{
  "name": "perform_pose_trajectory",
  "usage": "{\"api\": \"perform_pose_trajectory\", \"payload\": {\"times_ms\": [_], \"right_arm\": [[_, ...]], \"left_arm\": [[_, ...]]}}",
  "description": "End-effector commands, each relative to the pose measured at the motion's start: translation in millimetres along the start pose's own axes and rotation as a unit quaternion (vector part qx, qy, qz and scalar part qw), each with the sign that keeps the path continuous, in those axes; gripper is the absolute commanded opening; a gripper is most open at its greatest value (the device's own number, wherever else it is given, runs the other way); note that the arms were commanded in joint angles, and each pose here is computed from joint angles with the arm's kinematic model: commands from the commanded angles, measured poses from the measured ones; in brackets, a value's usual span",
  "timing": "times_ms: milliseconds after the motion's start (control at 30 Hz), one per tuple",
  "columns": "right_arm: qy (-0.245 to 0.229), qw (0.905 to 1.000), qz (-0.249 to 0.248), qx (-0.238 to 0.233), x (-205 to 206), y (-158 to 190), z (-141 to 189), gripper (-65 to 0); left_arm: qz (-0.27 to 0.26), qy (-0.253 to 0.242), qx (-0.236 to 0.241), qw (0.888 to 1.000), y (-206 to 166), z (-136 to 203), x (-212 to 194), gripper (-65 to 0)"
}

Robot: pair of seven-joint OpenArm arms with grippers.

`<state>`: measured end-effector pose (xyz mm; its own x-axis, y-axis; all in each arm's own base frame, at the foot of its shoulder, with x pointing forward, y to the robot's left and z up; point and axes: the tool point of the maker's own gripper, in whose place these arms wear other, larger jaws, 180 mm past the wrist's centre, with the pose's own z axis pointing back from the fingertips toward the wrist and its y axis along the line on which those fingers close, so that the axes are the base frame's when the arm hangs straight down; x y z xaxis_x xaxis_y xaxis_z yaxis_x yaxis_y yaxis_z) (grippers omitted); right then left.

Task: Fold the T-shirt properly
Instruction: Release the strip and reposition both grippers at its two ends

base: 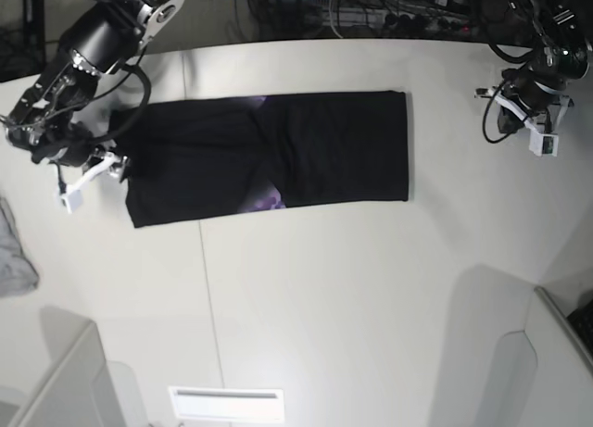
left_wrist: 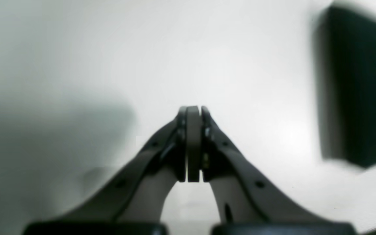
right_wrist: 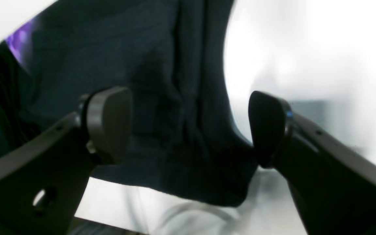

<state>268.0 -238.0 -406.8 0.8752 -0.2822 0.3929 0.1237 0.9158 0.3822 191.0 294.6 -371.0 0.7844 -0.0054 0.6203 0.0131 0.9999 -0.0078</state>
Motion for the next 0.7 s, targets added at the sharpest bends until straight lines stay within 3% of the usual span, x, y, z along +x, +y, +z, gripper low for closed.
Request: {"api": "perform_pose_trajectory", "payload": {"times_ms": [0,67,300,667], "right_arm": [[-0.026,0.9997,0.005,0.002,19,-2,6,-13.1],[-0.015,0.9999,0.000,0.006,15,-4,2,-13.1],[0.010,0.9997,-0.012,0.021,-1,-2,-10,-13.1],[0.042,0.9981,-0.007,0.044,-25,20,-24,-14.3]], "left_arm": [[-0.024,-0.028,-0.001,0.999,0,2,12,-65.0],[-0.044,-0.038,-0.012,0.998,-5,-3,6,-65.0],[-0.035,-0.019,-0.052,0.998,-35,-31,-19,-65.0],[-0.021,-0.037,-0.090,0.995,-84,-56,6,-65.0]]}}
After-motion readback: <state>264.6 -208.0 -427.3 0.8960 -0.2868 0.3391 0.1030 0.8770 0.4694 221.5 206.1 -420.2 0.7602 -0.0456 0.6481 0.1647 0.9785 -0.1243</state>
